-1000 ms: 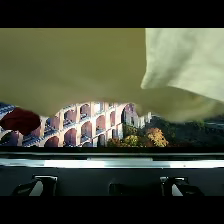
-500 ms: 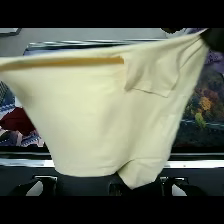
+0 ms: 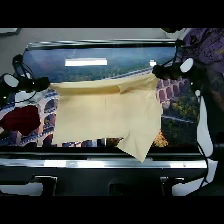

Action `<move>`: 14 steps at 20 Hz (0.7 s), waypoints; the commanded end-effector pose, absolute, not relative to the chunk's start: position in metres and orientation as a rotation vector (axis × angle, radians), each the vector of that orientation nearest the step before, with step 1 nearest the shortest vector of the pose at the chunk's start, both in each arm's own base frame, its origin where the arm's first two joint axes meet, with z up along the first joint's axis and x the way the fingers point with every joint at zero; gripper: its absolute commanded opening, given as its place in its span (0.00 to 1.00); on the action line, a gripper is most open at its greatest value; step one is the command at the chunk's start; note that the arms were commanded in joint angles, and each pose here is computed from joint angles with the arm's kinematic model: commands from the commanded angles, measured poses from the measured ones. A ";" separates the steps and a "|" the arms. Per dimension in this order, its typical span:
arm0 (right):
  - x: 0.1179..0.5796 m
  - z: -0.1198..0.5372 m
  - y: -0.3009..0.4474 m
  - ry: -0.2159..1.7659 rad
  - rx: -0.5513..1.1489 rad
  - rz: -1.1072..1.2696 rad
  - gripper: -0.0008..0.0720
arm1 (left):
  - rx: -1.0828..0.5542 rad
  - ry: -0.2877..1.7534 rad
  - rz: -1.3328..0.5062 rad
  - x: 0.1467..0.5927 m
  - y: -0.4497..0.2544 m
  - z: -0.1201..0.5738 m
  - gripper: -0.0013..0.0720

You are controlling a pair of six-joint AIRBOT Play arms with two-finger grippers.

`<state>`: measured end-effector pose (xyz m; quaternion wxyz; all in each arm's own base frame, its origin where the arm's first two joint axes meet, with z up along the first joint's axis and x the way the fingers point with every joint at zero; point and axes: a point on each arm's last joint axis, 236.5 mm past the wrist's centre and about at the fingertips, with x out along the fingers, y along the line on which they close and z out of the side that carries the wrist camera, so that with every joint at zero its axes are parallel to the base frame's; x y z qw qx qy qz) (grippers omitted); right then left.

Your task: Fold the clothes and pants, and hang the long-sleeved shirts on hangers.

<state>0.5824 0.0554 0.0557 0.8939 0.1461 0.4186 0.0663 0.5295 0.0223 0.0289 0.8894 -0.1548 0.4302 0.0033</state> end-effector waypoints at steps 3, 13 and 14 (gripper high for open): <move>0.587 -0.007 0.046 0.960 0.252 0.078 0.05 | -0.349 1.023 0.018 0.526 0.016 -0.034 0.03; 0.510 -0.044 0.031 1.319 0.166 0.025 0.05 | -0.426 1.503 0.000 0.421 -0.012 -0.063 0.03; 0.504 -0.046 0.031 1.346 0.165 0.025 0.05 | -0.408 1.512 0.008 0.419 -0.009 -0.064 0.03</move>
